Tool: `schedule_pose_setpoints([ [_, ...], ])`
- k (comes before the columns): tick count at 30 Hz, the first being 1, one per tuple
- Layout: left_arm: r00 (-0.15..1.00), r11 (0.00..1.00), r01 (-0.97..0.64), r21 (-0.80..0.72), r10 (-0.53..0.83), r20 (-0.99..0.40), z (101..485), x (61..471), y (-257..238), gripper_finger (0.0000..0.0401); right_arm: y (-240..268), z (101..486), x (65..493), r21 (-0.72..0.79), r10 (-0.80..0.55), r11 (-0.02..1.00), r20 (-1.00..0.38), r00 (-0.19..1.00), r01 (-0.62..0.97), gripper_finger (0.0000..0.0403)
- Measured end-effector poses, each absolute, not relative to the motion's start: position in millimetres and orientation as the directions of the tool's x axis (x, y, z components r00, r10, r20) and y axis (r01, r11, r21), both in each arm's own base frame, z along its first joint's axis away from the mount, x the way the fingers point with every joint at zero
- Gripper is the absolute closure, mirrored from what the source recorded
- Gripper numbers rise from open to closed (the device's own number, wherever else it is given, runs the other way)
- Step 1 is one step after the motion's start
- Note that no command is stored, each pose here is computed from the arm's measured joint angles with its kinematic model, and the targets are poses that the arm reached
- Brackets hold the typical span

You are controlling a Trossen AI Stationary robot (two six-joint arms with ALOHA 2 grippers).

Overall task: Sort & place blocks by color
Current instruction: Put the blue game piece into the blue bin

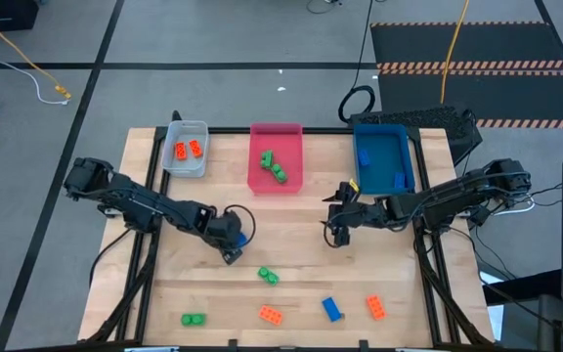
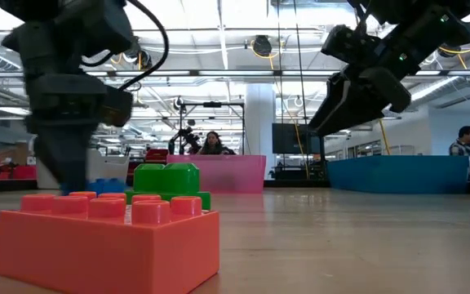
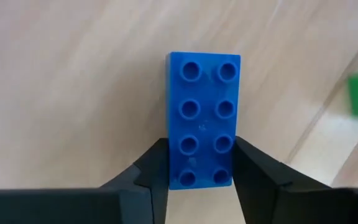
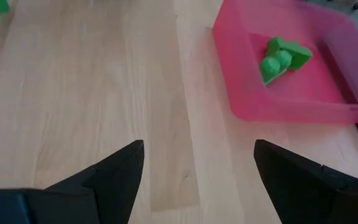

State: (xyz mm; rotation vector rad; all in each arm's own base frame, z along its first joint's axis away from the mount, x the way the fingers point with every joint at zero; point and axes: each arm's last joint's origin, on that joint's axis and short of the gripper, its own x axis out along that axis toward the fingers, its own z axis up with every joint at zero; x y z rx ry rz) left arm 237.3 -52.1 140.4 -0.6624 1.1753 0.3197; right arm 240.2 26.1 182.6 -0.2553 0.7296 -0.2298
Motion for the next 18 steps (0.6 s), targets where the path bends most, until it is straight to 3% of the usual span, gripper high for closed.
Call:
schedule_pose_setpoints([
  [11,0.6,0.906,-0.356,-0.229,0.033,-0.799,200,286,-24,0.0256,28,195,250,-0.326,-0.252,0.941,-0.51,0.823,0.086,0.0103],
  [18,0.651,0.955,-0.278,-0.105,0.106,-0.751,220,297,-17,0.0262,29,216,261,-0.226,-0.171,0.969,-0.309,0.936,0.102,0.0103],
])
